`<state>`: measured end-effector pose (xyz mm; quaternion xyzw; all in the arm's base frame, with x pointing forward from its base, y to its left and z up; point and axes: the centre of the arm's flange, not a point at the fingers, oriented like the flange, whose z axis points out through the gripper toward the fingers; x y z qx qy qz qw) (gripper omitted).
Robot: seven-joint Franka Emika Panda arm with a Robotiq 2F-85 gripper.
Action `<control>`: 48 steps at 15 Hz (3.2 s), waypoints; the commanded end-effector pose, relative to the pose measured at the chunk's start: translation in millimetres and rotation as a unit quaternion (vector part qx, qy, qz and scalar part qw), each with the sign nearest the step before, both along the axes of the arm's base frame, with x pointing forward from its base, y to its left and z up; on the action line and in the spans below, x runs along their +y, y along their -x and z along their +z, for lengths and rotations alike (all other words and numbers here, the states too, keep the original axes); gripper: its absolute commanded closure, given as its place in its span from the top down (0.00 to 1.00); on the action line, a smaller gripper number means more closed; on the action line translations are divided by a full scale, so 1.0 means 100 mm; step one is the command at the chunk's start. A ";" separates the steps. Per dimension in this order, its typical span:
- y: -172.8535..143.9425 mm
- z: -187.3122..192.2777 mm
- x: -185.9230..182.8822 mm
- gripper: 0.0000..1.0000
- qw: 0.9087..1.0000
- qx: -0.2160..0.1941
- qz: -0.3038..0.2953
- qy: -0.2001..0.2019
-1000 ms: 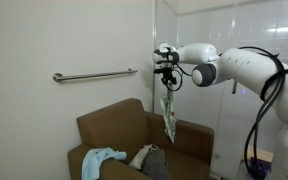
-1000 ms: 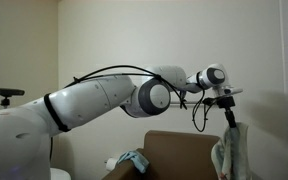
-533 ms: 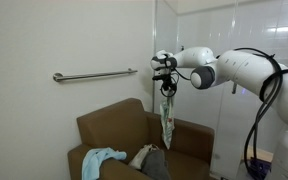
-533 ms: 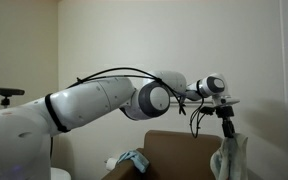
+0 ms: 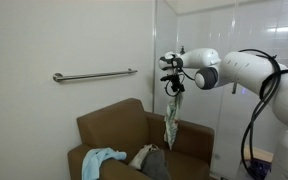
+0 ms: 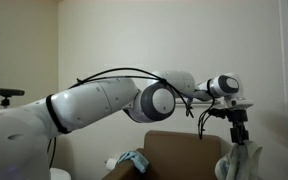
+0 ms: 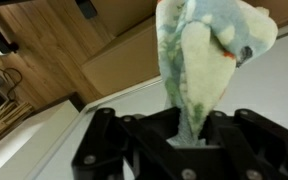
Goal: Pick up all the clothes and place them on the sofa arm
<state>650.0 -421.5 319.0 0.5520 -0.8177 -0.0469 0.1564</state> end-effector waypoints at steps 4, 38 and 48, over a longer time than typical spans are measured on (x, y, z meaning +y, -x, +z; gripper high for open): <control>-0.38 0.17 -0.66 0.01 0.997 -0.004 -0.055 -0.055; 0.71 -0.04 -1.13 0.48 0.965 -0.086 -0.235 -0.077; 0.35 0.02 -0.49 1.00 0.981 -0.022 -0.145 -0.124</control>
